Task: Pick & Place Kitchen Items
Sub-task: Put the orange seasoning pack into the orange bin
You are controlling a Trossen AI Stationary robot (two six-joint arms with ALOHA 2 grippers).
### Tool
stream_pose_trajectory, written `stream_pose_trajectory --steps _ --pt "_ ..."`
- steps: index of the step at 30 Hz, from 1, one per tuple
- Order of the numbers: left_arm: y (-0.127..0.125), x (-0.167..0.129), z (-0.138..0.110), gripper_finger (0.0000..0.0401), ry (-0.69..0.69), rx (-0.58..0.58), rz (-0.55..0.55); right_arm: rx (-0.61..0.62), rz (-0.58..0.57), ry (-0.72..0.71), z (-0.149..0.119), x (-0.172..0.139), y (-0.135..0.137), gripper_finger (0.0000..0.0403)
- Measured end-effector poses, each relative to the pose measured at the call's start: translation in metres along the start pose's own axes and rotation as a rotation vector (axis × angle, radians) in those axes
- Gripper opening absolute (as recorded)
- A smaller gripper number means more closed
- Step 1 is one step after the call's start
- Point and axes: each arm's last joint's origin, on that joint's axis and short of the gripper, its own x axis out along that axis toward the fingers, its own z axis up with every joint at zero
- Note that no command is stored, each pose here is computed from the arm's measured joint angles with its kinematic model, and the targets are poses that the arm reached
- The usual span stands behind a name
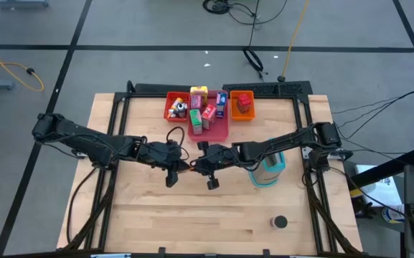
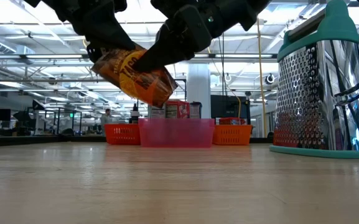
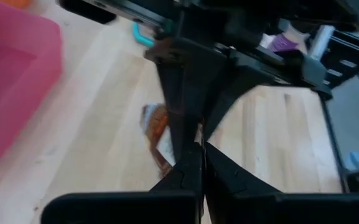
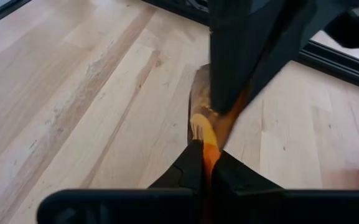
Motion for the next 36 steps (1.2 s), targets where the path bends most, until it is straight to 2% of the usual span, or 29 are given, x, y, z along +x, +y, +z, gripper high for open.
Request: stream_pose_trajectory --steps 4,8,14,19,22,28,31,36 --pt "0.004 0.000 0.002 0.0019 -0.032 -0.024 0.062 0.007 -0.043 0.029 -0.002 0.000 -0.001 0.0001" --pt "0.011 -0.002 0.005 0.0062 -0.048 -0.037 0.104 -0.004 -0.111 0.074 0.000 -0.010 -0.006 0.0000" --pt "0.022 -0.013 0.015 0.0134 -0.107 -0.015 0.145 0.008 -0.148 0.094 0.004 -0.023 -0.014 0.0000" --pt "0.027 -0.024 0.021 0.0169 -0.160 -0.031 0.169 0.002 -0.253 0.159 0.006 -0.039 -0.023 0.0000" --pt "0.027 -0.026 0.022 0.0179 -0.171 -0.036 0.171 0.003 -0.289 0.194 0.006 -0.051 -0.031 0.0000" --pt "0.025 -0.025 0.021 0.0184 -0.162 -0.039 0.166 0.047 -0.371 0.151 0.012 -0.083 -0.060 0.0000" --pt "0.023 -0.024 0.020 0.0184 -0.157 -0.032 0.158 0.085 -0.426 0.132 0.000 -0.103 -0.072 0.0000" --pt "0.018 -0.025 0.018 0.0184 -0.171 -0.015 0.185 0.174 -0.548 -0.009 -0.031 -0.138 -0.080 0.0000"
